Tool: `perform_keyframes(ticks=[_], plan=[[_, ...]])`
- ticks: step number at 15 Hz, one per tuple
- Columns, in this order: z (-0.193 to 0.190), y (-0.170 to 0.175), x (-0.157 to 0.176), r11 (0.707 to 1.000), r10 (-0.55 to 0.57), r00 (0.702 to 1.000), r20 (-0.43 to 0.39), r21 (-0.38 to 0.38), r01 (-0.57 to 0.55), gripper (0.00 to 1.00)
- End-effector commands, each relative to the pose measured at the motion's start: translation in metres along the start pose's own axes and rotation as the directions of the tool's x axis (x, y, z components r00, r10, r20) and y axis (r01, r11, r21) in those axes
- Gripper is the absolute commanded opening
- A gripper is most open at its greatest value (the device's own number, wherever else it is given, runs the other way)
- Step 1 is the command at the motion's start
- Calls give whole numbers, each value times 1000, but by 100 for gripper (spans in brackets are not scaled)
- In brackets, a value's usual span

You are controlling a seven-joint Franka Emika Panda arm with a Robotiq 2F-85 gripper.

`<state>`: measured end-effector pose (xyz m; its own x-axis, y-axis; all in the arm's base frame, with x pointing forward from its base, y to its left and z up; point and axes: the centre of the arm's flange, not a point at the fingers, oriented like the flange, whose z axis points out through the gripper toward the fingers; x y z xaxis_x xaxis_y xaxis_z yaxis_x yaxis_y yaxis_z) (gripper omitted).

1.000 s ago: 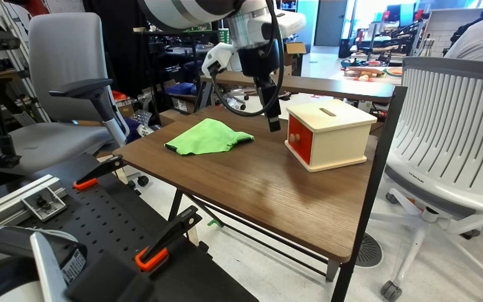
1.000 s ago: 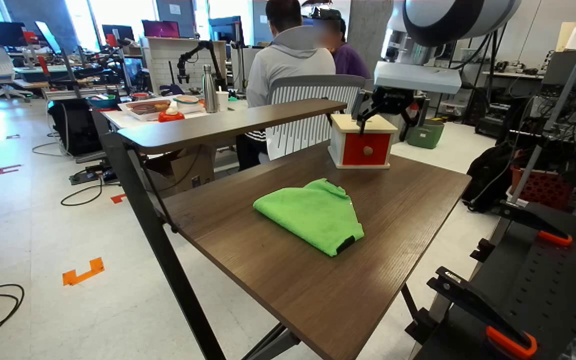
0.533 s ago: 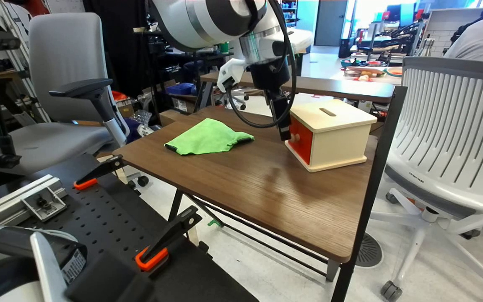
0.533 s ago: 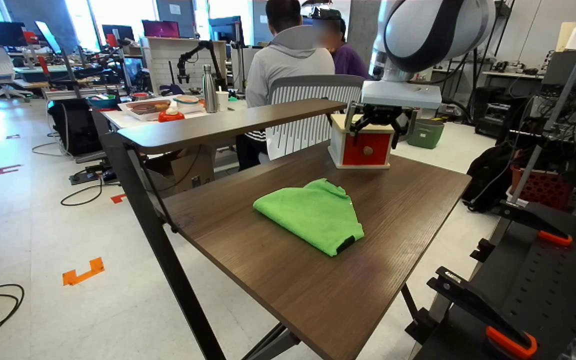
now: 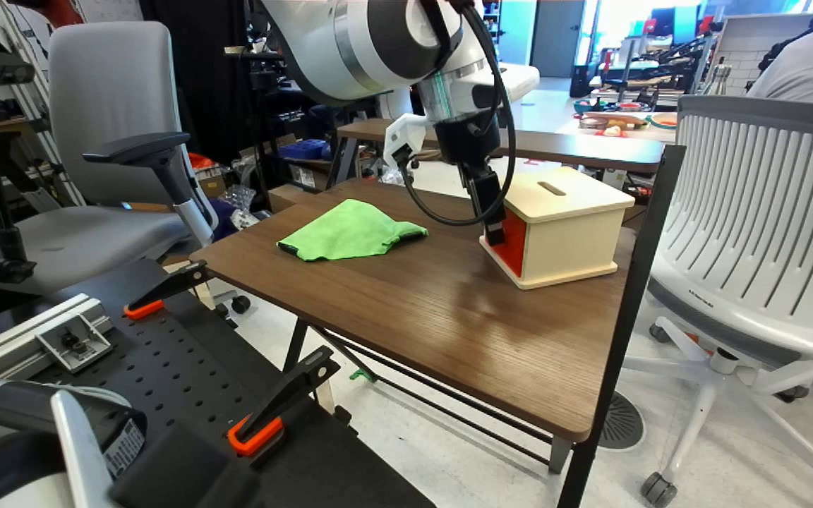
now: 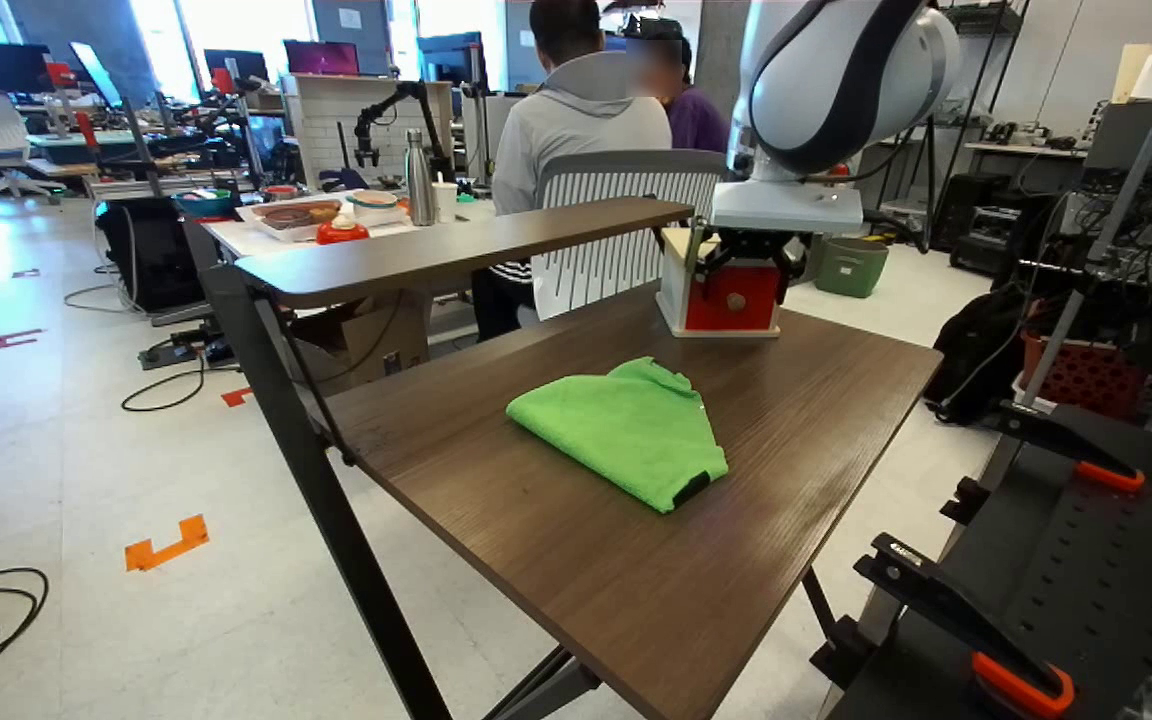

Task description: Open the drawer

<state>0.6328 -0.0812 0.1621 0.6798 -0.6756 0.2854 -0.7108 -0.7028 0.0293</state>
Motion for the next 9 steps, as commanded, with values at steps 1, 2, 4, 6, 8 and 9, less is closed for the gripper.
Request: perform_keyframes(ticks=[1,2,4,6,8,9], plan=[[9,-8,2,1000,1,999,-33,-6,-1,72],[9,-8,2,1000,-3,999,-36,-8,3,68],[10,-8,1,1000,-9,999,-34,-14,8,53],[11,-7,1,1000,-12,999,-34,-19,11,38],[11,-6,1,1000,-12,999,-34,-22,12,23],[11,-6,1,1000,-13,999,-31,-25,13,14]])
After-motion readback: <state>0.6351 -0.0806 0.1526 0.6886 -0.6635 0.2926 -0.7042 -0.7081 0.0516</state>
